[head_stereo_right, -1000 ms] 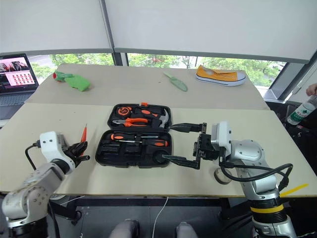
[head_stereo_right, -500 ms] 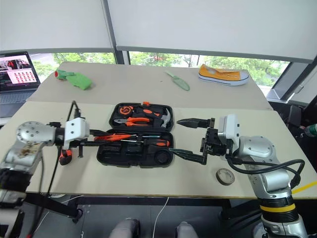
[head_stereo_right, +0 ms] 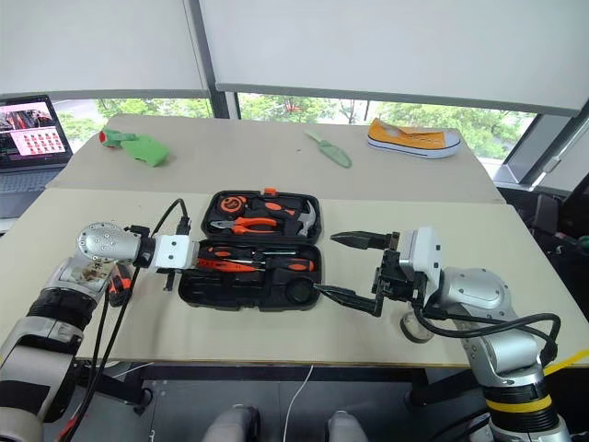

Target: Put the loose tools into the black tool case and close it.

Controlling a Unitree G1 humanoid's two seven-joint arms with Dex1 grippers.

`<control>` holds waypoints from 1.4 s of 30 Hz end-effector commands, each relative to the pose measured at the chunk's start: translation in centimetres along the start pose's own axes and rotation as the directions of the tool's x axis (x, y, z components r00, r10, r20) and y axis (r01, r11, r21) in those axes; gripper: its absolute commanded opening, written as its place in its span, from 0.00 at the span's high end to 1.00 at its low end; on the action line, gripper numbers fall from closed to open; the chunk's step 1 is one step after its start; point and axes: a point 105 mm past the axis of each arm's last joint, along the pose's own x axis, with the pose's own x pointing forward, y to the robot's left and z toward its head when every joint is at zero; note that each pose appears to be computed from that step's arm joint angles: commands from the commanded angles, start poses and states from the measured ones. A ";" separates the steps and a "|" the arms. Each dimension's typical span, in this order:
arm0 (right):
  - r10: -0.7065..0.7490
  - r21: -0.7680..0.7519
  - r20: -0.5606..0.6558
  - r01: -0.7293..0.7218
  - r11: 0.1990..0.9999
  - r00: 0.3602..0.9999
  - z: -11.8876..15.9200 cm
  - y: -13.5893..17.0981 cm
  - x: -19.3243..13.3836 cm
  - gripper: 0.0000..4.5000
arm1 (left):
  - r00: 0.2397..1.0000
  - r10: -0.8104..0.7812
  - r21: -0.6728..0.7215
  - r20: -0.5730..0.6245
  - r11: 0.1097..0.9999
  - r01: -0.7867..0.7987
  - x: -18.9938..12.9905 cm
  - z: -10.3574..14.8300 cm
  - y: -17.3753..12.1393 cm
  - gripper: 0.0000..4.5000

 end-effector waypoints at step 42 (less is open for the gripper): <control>-0.049 -0.015 -0.025 0.048 0.999 0.999 0.2 -0.5 -1.3 0.00 | 0.962 0.131 -0.346 0.240 0.937 -0.042 0.7 -0.2 -0.4 0.99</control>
